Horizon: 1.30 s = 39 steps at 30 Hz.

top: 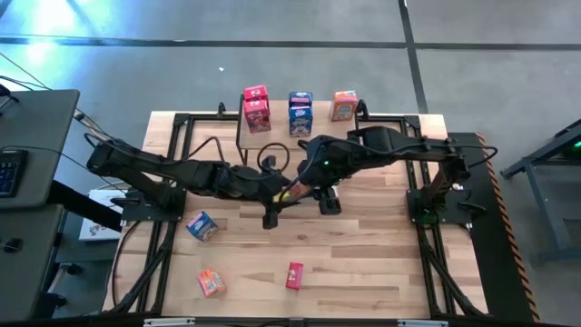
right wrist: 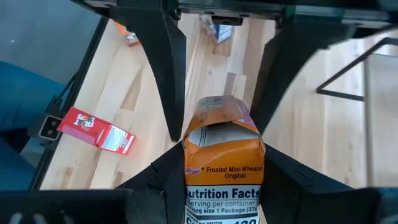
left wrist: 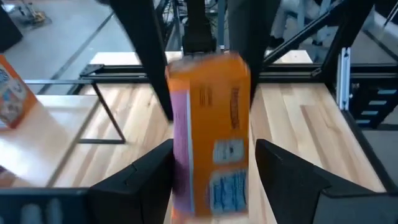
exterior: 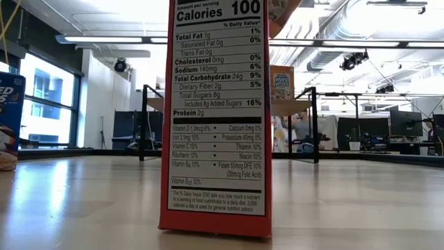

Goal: Stack cereal on shelf
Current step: Put the top orange cereal box on the shelf aligned with the other orange cereal box

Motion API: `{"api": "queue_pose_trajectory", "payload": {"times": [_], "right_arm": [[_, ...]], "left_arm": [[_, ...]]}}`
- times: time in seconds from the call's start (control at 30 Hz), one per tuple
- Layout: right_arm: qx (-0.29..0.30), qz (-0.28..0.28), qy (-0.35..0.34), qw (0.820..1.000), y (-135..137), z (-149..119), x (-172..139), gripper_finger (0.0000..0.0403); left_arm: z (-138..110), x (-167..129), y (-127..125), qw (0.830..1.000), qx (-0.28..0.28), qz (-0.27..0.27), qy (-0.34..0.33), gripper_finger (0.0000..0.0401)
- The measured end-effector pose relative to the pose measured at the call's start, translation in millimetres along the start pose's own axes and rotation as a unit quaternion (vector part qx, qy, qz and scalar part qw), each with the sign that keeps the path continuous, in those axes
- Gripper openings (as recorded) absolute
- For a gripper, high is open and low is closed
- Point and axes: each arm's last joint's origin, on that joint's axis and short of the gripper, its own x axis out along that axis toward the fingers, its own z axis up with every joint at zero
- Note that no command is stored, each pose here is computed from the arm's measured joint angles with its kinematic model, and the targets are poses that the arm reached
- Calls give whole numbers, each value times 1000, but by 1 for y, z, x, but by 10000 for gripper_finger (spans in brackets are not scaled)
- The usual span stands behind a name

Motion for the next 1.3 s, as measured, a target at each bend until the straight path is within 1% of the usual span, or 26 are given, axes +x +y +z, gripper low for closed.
{"api": "queue_pose_trajectory", "payload": {"times": [0.13, 0.23, 0.3, 0.37, 0.43, 0.5, 0.57, 0.63, 0.67, 0.87, 1.0, 1.13, 1.2, 1.3], "right_arm": [[-5, -13, -5, 1000, 0, -3, -13, 150], [-15, -19, -15, 1000, 1, -5, -26, 149], [-16, -25, -20, 999, 0, -7, -35, 149], [-13, -39, -25, 999, -2, -10, -44, 149], [-17, -56, -30, 998, -5, -13, -55, 149], [-18, -72, -38, 996, -7, -17, -67, 149], [-21, -83, -50, 995, -10, -20, -80, 149], [-22, -91, -61, 994, -13, -24, -91, 149], [-22, -96, -67, 993, -15, -26, -98, 149], [-16, -128, -101, 987, -23, -40, -134, 149], [-8, -144, -117, 983, -30, -50, -152, 149], [2, -161, -116, 980, -37, -58, -162, 149], [10, -169, -113, 979, -42, -61, -163, 149], [22, -167, -106, 980, -50, -70, -156, 149]], "left_arm": [[4, -9, 2, 1000, 12, 2, -9, 212], [8, -14, 4, 1000, 9, 12, -21, 212], [6, -19, 6, 1000, 12, 22, -10, 212], [9, -24, 8, 999, 9, 32, -20, 212], [8, -29, 10, 999, 12, 41, -12, 212], [10, -32, 11, 999, 10, 46, -19, 212], [10, -37, 13, 999, 11, 49, -15, 212], [13, -41, 14, 998, 9, 50, -25, 212], [11, -44, 15, 998, 13, 50, -19, 212], [15, -50, 16, 998, 9, 50, -31, 212], [14, -51, 17, 998, 26, 51, -26, 212], [14, -52, 18, 997, 32, 69, -28, 212], [14, -52, 19, 995, 36, 89, -27, 212], [13, -52, 22, 991, 48, 126, -19, 212]]}}
